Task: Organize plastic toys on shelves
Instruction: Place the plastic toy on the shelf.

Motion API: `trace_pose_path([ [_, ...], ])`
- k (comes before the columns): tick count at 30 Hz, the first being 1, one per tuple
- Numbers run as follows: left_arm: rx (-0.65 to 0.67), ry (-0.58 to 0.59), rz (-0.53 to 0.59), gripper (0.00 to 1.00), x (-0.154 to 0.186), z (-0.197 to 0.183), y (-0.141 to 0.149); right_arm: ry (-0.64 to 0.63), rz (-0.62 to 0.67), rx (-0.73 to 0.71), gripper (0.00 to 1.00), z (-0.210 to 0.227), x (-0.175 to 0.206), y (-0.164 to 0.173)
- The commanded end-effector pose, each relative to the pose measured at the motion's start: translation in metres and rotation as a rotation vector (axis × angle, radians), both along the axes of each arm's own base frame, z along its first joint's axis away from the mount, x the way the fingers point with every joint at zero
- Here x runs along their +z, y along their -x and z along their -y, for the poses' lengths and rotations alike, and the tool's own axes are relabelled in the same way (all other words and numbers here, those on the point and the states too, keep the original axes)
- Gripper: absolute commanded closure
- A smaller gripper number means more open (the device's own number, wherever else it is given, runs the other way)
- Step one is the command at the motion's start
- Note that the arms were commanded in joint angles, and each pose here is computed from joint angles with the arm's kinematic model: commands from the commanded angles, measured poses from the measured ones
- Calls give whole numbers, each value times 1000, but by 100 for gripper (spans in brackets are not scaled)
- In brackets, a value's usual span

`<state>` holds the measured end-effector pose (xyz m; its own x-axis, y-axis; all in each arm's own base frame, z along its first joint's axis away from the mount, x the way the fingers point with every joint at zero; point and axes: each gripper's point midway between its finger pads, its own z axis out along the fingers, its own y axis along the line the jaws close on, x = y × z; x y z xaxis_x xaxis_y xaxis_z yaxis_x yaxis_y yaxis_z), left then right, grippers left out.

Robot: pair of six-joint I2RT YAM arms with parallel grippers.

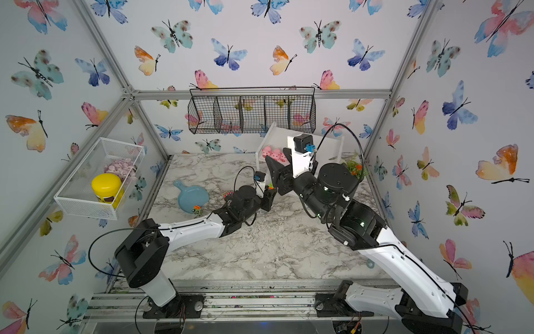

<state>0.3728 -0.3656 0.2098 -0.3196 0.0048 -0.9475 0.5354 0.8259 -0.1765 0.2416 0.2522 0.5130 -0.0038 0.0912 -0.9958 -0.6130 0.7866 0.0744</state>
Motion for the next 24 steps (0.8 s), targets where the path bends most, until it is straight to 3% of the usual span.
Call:
trace_pose_path([
  [1,95,-35,-9,65,-11,-9,-16,-18,28,-18,42,5,11,-1],
  [24,189,-104,25,59,-18,-14,-48,-9,14,-6,41,-5,5,-7],
])
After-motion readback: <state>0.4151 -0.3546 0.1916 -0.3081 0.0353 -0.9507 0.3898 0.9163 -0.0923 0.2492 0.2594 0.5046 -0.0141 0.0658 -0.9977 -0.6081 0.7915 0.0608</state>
